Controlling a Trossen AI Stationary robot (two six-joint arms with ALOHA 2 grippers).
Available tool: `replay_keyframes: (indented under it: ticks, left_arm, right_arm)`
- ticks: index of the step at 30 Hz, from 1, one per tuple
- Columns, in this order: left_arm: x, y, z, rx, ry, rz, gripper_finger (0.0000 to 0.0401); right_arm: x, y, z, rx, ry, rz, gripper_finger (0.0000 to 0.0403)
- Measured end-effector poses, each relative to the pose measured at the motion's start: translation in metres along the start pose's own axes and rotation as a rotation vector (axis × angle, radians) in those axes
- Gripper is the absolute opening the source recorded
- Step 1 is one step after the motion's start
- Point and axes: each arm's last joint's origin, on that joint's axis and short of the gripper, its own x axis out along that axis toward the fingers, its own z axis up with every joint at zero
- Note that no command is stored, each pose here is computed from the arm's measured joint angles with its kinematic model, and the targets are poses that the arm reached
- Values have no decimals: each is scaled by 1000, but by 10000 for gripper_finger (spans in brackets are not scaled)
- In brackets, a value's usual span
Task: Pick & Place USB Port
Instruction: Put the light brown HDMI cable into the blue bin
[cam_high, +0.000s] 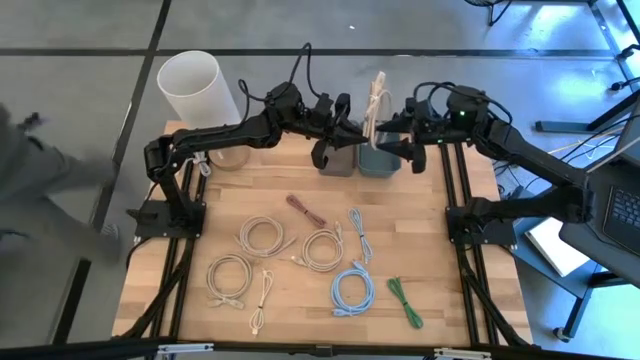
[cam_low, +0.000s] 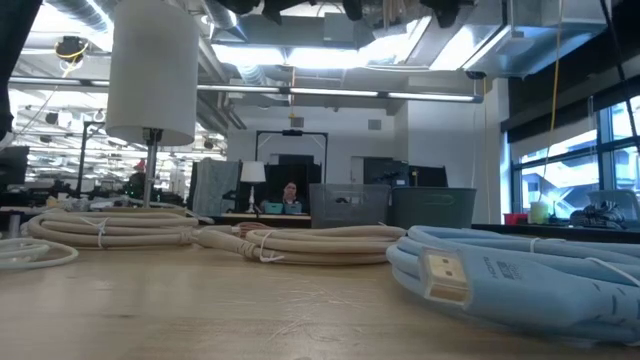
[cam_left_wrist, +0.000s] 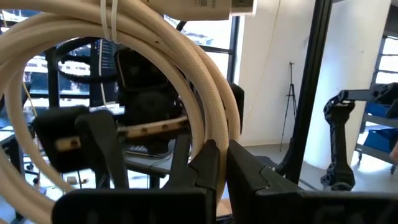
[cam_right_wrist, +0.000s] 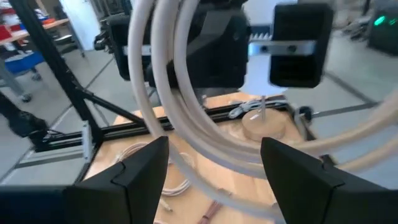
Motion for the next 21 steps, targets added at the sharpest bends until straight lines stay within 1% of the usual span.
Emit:
replay_keyframes:
  ticks: [3, 7, 16, 21]
  left_arm:
    - [0, 0, 0, -7, 1, 1, 7]
    - [0, 0, 0, -7, 0, 1, 7]
    - [0, 1, 0, -7, 0, 2, 7]
    - [0, 0, 0, -1, 1, -1, 7]
  right_arm:
    - [11, -2, -2, 14, 12, 23, 260]
    - [20, 2, 0, 13, -12, 56, 260]
    - [23, 9, 5, 9, -61, 95, 260]
    - [30, 9, 4, 13, -54, 100, 260]
